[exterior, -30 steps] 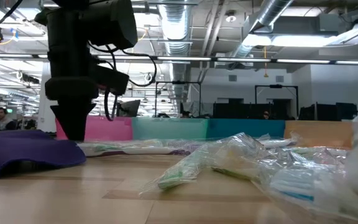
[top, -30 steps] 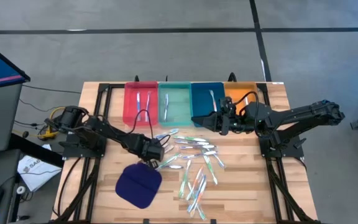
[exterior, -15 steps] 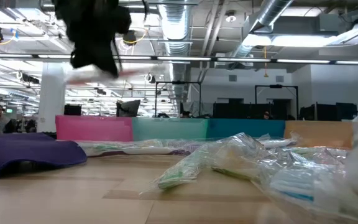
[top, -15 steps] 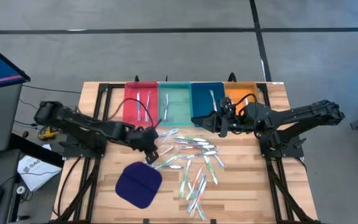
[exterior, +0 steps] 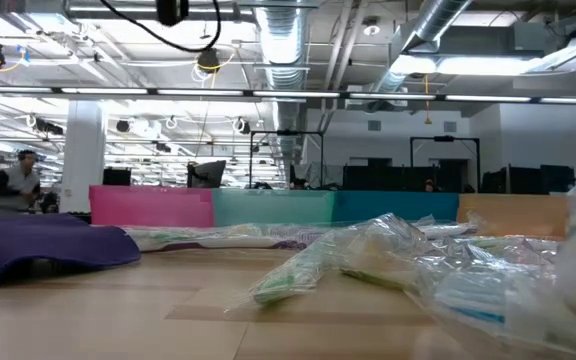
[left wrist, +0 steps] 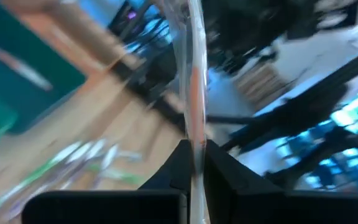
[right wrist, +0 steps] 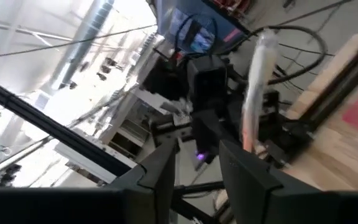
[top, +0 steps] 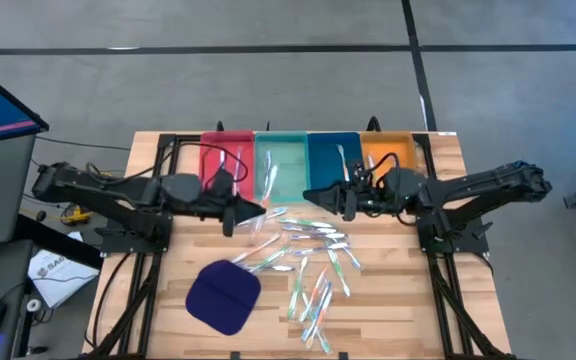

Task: Pick & Place Toothbrushes
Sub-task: Put the orange toothbrush into the blue bin

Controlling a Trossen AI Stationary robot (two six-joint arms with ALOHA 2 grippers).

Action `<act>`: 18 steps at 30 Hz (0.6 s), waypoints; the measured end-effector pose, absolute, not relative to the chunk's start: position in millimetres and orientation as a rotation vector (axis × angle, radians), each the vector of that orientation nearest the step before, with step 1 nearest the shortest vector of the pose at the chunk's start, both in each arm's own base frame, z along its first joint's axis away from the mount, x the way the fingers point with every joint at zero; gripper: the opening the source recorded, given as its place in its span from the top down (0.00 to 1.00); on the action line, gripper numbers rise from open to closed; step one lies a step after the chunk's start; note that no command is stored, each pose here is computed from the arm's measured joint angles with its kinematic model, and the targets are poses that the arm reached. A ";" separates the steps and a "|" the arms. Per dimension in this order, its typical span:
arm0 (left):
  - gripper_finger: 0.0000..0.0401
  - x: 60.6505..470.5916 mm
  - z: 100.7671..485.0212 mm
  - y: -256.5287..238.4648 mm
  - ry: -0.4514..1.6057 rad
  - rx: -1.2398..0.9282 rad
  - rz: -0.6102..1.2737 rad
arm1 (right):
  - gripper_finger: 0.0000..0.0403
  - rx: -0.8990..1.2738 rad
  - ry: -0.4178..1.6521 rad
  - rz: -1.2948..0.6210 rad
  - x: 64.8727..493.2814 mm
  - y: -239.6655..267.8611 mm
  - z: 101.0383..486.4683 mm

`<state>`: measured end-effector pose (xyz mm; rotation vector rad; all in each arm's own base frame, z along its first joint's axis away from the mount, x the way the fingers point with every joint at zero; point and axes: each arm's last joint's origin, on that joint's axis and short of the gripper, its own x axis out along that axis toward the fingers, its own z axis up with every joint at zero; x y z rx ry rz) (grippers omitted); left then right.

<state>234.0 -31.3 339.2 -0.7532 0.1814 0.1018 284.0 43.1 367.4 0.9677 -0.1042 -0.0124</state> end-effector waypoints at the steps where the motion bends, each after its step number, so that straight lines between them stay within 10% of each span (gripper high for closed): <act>1: 0.98 234.2 342.3 -31.6 0.155 -0.760 0.081 | 0.69 0.968 -0.108 -0.010 286.0 43.5 366.6; 18: 0.98 236.6 352.2 -34.3 0.084 -0.829 -0.031 | 0.38 1.007 -0.227 -0.007 339.7 34.7 333.6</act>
